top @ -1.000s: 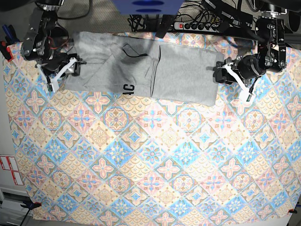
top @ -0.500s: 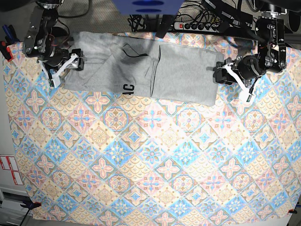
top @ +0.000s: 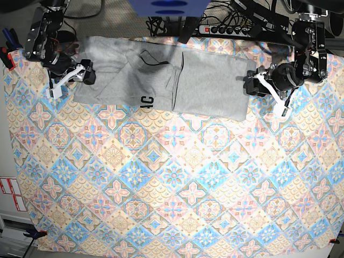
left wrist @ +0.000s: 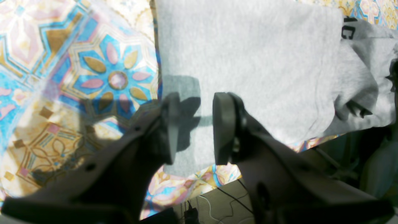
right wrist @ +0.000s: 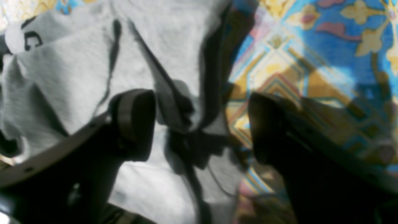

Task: Fold the T-shirt properly
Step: 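Release with the left gripper and slide the right-held end inward, then lift the right-held end and fold it over onto the stack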

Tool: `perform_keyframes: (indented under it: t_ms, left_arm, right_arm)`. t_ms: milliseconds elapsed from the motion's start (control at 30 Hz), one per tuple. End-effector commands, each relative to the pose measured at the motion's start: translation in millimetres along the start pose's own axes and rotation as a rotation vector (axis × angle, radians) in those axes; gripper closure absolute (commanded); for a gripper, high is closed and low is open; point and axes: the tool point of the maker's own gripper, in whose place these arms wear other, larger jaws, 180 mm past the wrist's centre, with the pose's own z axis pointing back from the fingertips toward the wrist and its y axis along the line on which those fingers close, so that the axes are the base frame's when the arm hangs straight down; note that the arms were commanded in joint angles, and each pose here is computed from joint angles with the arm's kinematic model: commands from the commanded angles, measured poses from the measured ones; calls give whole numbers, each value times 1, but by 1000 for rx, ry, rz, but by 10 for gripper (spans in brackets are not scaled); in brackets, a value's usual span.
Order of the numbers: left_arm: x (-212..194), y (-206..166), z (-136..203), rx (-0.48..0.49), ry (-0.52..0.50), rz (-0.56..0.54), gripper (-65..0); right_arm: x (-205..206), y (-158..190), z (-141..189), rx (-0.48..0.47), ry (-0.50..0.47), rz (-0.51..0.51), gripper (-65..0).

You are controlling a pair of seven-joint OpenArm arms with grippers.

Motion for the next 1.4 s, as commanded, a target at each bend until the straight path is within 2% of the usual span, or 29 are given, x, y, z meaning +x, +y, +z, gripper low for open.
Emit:
perform_keyframes:
  t_ms: [0, 167, 467, 533, 700, 900, 1233, 1367]
  left_arm:
    - [11, 0, 5, -4, -33, -17, -186]
    - [10, 0, 5, -4, -32, -16, -186]
    - [9, 0, 5, -3, -30, -14, -186]
    - [9, 0, 5, -3, -30, -14, -186]
    - [8, 0, 5, -4, -28, -15, -186]
    - [11, 1, 6, -2, -35, -16, -186]
    - [18, 5, 10, 11, -72, 13, -186]
    - [19, 11, 14, 25, -85, 28, -186]
  right_arm:
    - [-20, 5, -1, 17, 69, -10, -403]
    - [-27, 11, 0, 50, 72, -38, -313]
    - [-45, 42, -13, 125, 145, 16, -278]
    - [-47, 45, -14, 131, 151, 21, -214]
    - [-45, 43, -14, 128, 142, 17, -7]
    - [-24, 16, -2, 61, 70, -27, -1]
    - [80, -1, 7, 28, -169, -38, -1]
    - [100, -6, 1, -12, -164, 13, -1]
